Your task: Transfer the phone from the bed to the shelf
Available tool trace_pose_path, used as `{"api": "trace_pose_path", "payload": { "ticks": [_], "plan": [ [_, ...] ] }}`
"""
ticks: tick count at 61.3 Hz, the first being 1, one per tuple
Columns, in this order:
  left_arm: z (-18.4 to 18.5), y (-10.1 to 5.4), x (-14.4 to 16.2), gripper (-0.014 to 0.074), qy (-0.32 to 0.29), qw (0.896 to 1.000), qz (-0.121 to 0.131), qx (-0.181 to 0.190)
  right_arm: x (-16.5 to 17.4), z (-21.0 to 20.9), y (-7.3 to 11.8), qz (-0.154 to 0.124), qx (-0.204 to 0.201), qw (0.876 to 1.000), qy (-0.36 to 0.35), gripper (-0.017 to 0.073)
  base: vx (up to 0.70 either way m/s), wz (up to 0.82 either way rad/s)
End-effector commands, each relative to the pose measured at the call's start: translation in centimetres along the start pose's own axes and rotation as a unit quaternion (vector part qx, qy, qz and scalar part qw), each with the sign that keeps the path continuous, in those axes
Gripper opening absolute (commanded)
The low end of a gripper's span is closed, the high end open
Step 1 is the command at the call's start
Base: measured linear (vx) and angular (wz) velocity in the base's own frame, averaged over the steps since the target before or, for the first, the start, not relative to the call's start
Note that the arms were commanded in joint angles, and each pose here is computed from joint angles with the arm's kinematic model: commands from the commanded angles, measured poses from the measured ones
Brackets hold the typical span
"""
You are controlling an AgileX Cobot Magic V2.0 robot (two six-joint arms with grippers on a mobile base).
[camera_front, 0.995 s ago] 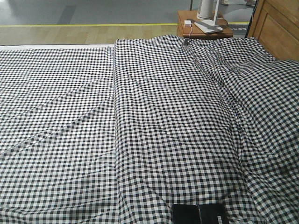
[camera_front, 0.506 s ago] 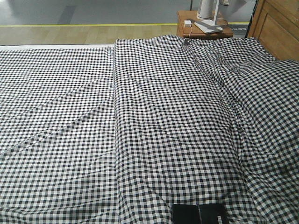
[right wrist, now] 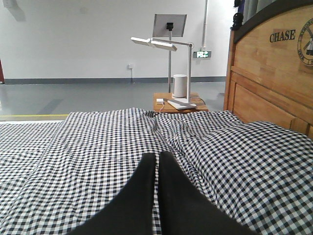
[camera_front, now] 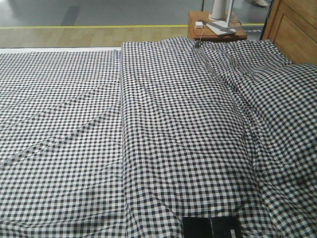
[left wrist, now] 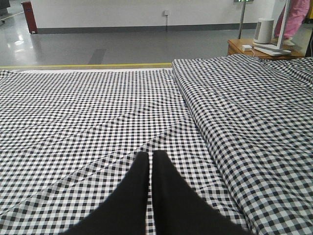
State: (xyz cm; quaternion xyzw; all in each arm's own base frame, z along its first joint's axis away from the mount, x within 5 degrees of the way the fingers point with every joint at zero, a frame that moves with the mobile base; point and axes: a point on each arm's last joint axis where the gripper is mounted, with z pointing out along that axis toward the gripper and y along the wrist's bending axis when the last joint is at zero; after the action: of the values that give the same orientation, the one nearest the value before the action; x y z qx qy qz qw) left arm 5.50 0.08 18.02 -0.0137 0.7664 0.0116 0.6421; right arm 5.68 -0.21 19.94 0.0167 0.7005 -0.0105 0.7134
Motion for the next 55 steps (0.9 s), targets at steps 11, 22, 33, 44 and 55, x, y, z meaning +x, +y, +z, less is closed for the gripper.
{"api": "trace_pose_path", "payload": {
  "ticks": [11, 22, 33, 44, 55],
  "plan": [
    [0.0, 0.0, -0.5, 0.0001, -0.036, 0.999, -0.006, -0.001, -0.8, -0.1, -0.1, -0.007, 0.005, 0.999, -0.052, -0.0004, 0.0, 0.0],
    [0.0, 0.0, -0.5, 0.0001, -0.036, 0.999, -0.006, -0.001, -2.1, -0.3, -0.1, -0.01, 0.009, 0.992, -0.124, -0.0004, 0.0, 0.0],
    [0.0, 0.0, -0.5, 0.0001, -0.036, 0.999, -0.006, -0.001, -5.0, -1.0, -0.1, -0.03, 0.015, 0.979, -0.202, -0.0004, 0.0, 0.0],
    [0.0, 0.0, -0.5, 0.0001, -0.036, 0.999, -0.006, -0.001, -9.7, -2.2, -0.1, -0.086, 0.031, 0.962, -0.259, -0.0004, 0.0, 0.0],
    [0.0, 0.0, -0.5, 0.0001, -0.036, 0.999, -0.006, -0.001, -15.4, -2.8, 0.0, -0.089, 0.036, 0.949, -0.302, -0.0004, 0.0, 0.0]
  ]
}}
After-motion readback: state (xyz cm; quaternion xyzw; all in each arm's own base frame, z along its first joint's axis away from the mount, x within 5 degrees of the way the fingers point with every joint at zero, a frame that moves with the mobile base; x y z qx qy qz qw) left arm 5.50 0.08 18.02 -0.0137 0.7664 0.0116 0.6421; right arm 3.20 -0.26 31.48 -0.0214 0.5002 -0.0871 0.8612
